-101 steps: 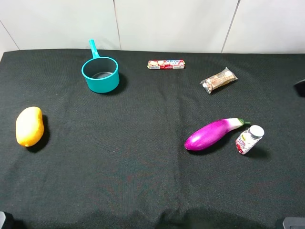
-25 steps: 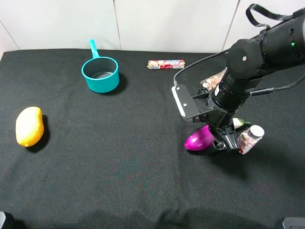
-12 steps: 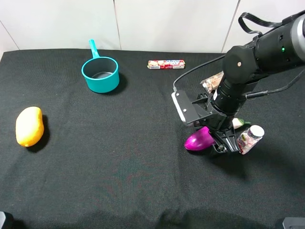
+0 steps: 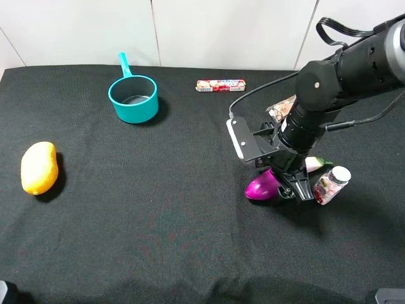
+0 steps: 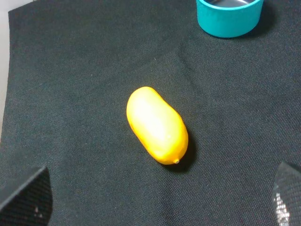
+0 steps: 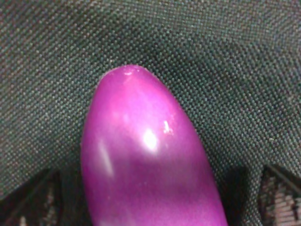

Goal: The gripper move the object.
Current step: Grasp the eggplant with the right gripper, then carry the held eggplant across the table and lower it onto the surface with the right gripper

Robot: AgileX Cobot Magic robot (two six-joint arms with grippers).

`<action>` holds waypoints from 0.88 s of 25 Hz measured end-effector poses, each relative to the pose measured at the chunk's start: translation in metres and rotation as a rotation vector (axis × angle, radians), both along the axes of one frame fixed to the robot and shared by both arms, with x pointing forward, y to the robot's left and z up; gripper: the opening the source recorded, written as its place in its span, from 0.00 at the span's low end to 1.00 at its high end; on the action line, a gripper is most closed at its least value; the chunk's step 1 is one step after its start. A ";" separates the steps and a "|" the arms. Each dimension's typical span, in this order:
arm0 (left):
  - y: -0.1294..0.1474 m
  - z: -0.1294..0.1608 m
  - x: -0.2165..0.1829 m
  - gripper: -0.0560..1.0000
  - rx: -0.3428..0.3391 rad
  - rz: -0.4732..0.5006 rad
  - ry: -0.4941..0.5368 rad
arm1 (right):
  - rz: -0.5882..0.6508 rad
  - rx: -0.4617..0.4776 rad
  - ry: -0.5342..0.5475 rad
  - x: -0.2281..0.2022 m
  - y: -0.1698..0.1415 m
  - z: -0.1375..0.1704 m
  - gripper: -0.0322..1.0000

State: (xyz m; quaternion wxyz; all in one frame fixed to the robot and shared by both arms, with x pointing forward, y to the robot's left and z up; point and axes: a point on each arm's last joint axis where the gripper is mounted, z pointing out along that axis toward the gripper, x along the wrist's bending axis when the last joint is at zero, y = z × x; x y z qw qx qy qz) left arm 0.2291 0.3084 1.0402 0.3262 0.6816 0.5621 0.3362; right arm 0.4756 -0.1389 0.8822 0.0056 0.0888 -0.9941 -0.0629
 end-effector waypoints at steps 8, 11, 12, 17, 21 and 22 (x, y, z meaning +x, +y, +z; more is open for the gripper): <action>0.000 0.000 0.000 0.99 0.000 0.000 0.000 | -0.016 0.014 -0.005 0.001 0.001 0.000 0.41; 0.000 0.000 0.000 0.99 0.000 0.000 0.000 | -0.037 0.027 0.003 0.000 0.003 0.000 0.41; 0.000 0.000 0.000 0.99 0.000 0.000 0.000 | -0.042 0.030 0.005 0.000 0.003 0.000 0.41; 0.000 0.000 0.000 0.99 0.000 0.000 0.000 | -0.055 0.036 0.009 0.000 0.003 0.001 0.41; 0.000 0.000 0.000 0.99 0.000 0.000 0.000 | -0.056 0.036 0.009 0.000 0.003 0.001 0.41; 0.000 0.000 0.000 0.99 0.000 0.000 0.000 | -0.056 0.036 0.009 0.000 0.003 0.001 0.41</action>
